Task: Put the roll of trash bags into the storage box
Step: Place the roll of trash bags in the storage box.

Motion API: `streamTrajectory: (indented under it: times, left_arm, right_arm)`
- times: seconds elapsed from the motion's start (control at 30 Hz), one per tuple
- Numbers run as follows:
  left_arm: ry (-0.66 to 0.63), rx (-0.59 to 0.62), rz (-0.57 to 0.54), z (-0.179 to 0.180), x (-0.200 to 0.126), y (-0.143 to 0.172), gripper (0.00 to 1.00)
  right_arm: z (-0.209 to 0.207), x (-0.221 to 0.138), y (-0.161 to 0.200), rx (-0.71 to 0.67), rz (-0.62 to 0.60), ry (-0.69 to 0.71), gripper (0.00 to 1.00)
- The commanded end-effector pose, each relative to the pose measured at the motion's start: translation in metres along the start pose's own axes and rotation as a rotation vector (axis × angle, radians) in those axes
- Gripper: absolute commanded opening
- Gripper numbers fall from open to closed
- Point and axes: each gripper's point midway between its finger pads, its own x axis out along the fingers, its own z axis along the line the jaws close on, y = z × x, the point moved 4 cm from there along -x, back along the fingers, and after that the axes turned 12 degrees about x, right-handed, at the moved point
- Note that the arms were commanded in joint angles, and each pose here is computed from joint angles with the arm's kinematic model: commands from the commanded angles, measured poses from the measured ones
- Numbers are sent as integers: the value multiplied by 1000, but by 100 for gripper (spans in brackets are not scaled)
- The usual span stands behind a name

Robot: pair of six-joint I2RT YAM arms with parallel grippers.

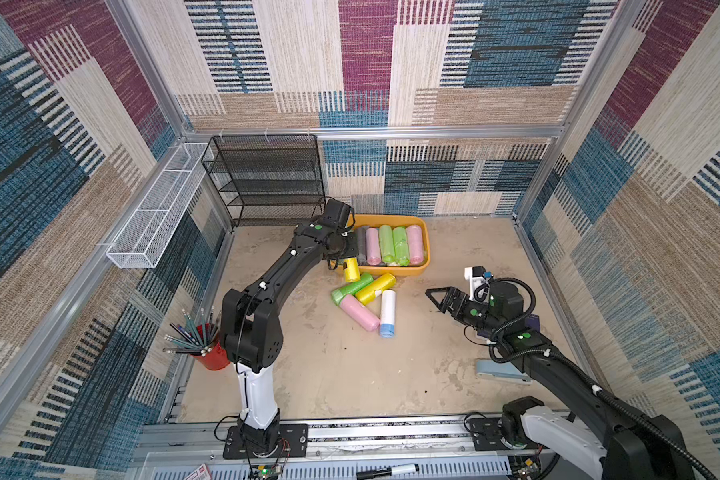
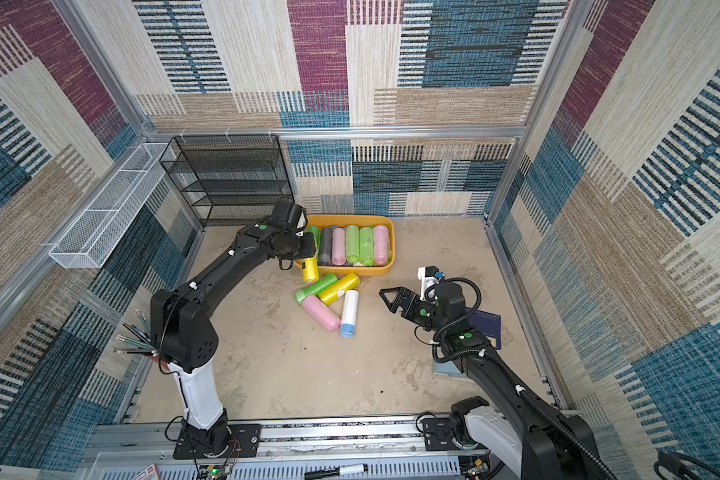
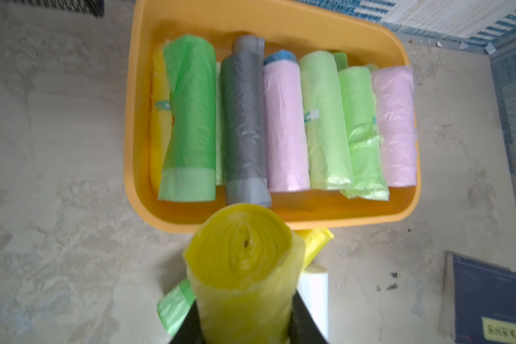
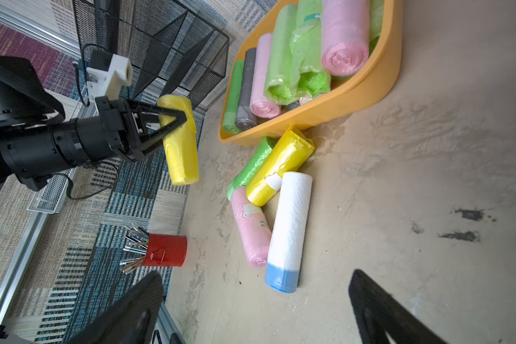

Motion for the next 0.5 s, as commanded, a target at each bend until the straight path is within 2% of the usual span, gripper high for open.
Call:
streamTrajectory:
  times: [0.0, 0.27, 0.47]
  left_arm:
    - [-72, 111, 31, 12, 6, -11, 20]
    - [-96, 147, -20, 18, 31, -48, 20]
    - [-63, 139, -29, 13, 53, -57, 20]
  right_arm:
    - [-2, 3, -2, -13, -15, 4, 99]
    - [-10, 8, -4, -8, -18, 37, 99]
    - [-15, 14, -4, 0, -4, 53, 99]
